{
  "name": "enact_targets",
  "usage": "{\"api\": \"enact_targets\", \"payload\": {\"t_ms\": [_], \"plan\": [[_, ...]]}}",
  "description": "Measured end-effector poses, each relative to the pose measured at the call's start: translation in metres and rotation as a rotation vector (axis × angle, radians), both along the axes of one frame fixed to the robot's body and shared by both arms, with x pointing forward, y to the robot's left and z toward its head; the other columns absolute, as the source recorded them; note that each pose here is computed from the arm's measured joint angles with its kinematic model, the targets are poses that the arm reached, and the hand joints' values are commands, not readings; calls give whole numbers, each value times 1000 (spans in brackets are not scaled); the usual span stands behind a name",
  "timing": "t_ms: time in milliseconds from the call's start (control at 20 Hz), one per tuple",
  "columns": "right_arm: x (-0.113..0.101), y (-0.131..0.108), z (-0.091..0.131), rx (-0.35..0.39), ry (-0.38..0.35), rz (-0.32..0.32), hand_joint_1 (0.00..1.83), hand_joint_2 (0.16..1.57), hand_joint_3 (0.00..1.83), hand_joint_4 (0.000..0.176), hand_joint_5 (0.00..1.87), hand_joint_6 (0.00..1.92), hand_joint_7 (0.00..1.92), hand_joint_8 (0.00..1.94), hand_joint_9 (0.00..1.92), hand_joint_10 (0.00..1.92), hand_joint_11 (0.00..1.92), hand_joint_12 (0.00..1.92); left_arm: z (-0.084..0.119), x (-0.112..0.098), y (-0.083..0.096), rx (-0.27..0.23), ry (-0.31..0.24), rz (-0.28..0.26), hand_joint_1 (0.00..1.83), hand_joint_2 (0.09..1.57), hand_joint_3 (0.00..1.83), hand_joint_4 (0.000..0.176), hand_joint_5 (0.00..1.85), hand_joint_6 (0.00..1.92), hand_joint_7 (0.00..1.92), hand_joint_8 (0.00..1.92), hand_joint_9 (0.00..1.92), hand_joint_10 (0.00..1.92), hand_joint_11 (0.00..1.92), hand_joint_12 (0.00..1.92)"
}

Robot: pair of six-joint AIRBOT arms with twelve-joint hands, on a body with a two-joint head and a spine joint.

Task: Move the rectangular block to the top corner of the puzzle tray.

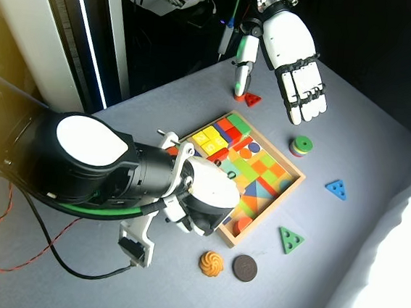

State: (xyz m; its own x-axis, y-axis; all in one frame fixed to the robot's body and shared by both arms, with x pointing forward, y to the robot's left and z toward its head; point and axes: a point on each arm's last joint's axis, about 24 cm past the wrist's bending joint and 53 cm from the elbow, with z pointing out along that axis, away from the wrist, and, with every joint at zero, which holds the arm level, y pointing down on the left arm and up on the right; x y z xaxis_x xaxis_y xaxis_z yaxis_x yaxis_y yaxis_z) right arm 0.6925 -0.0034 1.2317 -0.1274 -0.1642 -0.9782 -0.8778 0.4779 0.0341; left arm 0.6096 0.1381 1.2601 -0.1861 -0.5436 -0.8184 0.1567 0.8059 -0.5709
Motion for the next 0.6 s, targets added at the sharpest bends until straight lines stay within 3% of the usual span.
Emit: {"api": "enact_targets", "payload": {"t_ms": [100, 550, 600], "plan": [[2, -3, 0, -1, 1, -3, 1825, 1206, 0, 0, 147, 7, 1313, 1941, 1468, 1921, 1671, 1921, 0, 0, 0, 0, 0, 0, 0, 1182, 3, 0, 0, 0, 0, 0, 0, 0, 0, 0], [13, -15, -1, -5, 1, -30, 1831, 1244, 0, 0, 117, 4, 1173, 1941, 1355, 1921, 1558, 1921, 0, 0, 0, 0, 1, 1, 0, 1185, 3, 0, 0, 0, 0, 0, 0, 0, 0, 0], [15, -18, -1, -8, -3, -33, 1813, 1224, 0, 0, 125, 7, 1233, 1941, 1423, 1921, 1650, 1921, 0, 0, 0, 1, 1, 1, 0, 1186, 3, 0, 17, 7, 20, 8, 12, 5, 0, 0]]}}
